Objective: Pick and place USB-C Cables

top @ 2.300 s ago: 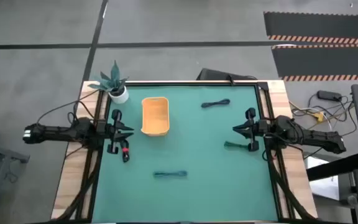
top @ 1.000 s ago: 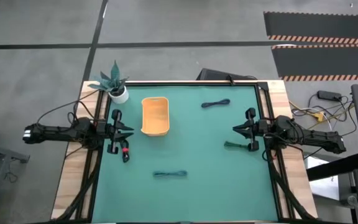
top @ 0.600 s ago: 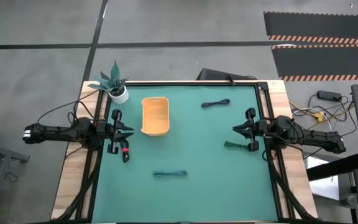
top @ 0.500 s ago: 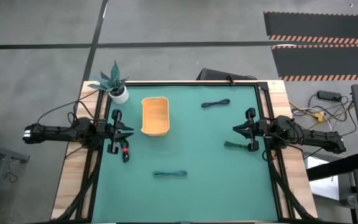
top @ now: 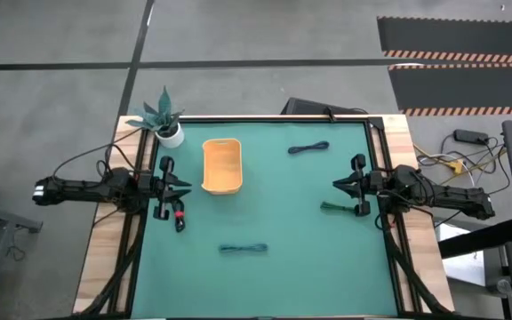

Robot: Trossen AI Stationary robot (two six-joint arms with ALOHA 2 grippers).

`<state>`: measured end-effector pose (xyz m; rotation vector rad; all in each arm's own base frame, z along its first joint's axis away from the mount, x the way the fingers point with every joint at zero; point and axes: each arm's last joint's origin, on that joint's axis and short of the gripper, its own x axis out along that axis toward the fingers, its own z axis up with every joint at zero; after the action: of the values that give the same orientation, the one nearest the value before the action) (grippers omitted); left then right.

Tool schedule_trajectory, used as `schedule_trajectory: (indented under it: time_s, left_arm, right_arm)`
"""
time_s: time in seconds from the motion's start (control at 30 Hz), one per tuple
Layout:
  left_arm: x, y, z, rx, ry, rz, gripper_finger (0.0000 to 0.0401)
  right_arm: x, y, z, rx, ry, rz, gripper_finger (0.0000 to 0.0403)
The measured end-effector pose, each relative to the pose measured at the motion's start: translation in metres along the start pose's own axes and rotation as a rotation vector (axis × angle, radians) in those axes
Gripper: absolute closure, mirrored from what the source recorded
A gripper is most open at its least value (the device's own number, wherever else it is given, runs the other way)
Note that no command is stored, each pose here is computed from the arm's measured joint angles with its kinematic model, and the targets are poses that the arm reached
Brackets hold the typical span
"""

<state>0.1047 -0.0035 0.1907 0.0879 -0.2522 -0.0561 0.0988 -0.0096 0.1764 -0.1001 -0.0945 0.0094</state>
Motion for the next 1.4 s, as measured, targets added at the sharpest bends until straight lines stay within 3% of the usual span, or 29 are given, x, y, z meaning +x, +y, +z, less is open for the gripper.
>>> schedule_trajectory:
  time_s: [1.2,1.3,1.4]
  left_arm:
    - [0.0000,0.0000,0.0001,0.000,0.000,0.000,0.0347]
    - [0.0000,0.0000,0.0001,0.000,0.000,0.000,0.0347]
    - [0.0000,0.0000,0.0001,0.000,0.000,0.000,0.0347]
  right_arm:
    - [0.0000,-0.0001,0.0009,-0.001,-0.010,-0.001,0.0385]
    - [0.0000,-0.0001,0.0010,0.080,-0.012,0.000,0.0385]
    - [0.0000,-0.0001,0.0013,0.295,-0.014,0.001,0.0385]
